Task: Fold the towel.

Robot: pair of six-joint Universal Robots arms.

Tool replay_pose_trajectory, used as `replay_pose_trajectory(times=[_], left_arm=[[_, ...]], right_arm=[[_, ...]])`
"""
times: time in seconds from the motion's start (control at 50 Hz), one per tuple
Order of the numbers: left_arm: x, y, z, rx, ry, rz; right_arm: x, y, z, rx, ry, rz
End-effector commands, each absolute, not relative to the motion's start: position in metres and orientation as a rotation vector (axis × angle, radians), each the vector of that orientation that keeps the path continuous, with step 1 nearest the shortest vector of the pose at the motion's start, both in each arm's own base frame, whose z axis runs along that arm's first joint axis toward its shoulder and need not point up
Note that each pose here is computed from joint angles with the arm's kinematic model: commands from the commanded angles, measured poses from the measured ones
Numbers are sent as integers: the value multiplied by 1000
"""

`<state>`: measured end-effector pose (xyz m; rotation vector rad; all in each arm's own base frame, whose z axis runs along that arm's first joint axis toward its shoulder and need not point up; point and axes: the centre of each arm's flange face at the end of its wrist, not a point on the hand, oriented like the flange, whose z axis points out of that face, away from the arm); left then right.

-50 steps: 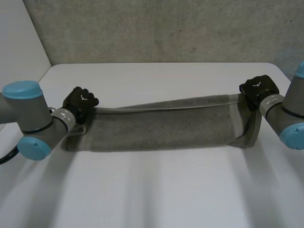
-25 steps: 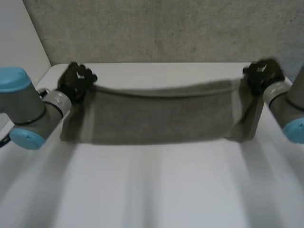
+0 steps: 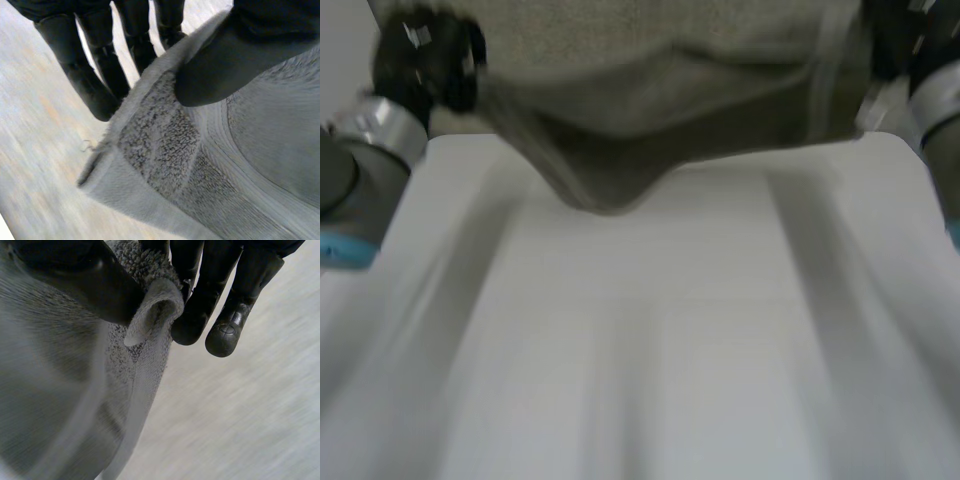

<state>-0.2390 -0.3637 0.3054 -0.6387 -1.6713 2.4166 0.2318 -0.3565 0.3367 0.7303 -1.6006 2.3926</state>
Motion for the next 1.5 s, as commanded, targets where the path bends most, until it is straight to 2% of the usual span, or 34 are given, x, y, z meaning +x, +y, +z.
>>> replay_pose_trajectory(times=[0.02, 0.06, 0.1, 0.24, 0.34, 0.38, 0.4, 0.44, 0.54, 0.64, 0.72, 0.78, 0.86, 0.98, 1.08, 1.14, 1.24, 1.5], left_arm=[[-222, -332, 211, -921, -1995, 2115], [-223, -306, 185, -1077, -2025, 2010], [-222, -293, 181, -1145, -2020, 1986], [-215, -256, 176, -1245, -2033, 1954], [-203, -240, 196, -1215, -2042, 2012], [-195, -231, 217, -1190, -2032, 2077], [-195, -231, 217, -1190, -2031, 2078], [-189, -221, 242, -1154, -2001, 2158], [-180, -206, 274, -1071, -1938, 2281], [-181, -194, 287, -1005, -1867, 2317], [-183, -192, 277, -995, -1882, 2254], [-186, -196, 257, -1010, -1939, 2138], [-194, -226, 217, -1014, -2073, 1918], [-211, -251, 193, -1055, -2086, 1805], [-226, -283, 165, -1075, -2121, 1738], [-229, -290, 160, -1075, -2130, 1734], [-248, -306, 148, -1088, -2145, 1751], [-259, -339, 142, -1075, -2151, 1832]], right_arm=[[209, -327, 242, 942, -2164, 1895], [194, -318, 219, 945, -2264, 1778], [191, -312, 212, 961, -2290, 1758], [182, -283, 223, 976, -2290, 1785], [172, -266, 244, 920, -2233, 1837], [166, -252, 263, 885, -2166, 1892], [166, -252, 263, 885, -2165, 1892], [161, -240, 279, 856, -2113, 1923], [153, -226, 298, 851, -2075, 1927], [146, -222, 302, 891, -2073, 1882], [142, -223, 300, 916, -2092, 1857], [140, -230, 292, 933, -2132, 1835], [139, -256, 267, 962, -2269, 1740], [135, -281, 244, 961, -2370, 1643], [126, -314, 214, 908, -2426, 1500], [128, -318, 207, 911, -2434, 1460], [147, -336, 183, 934, -2399, 1387], [155, -362, 176, 857, -2252, 1536]])
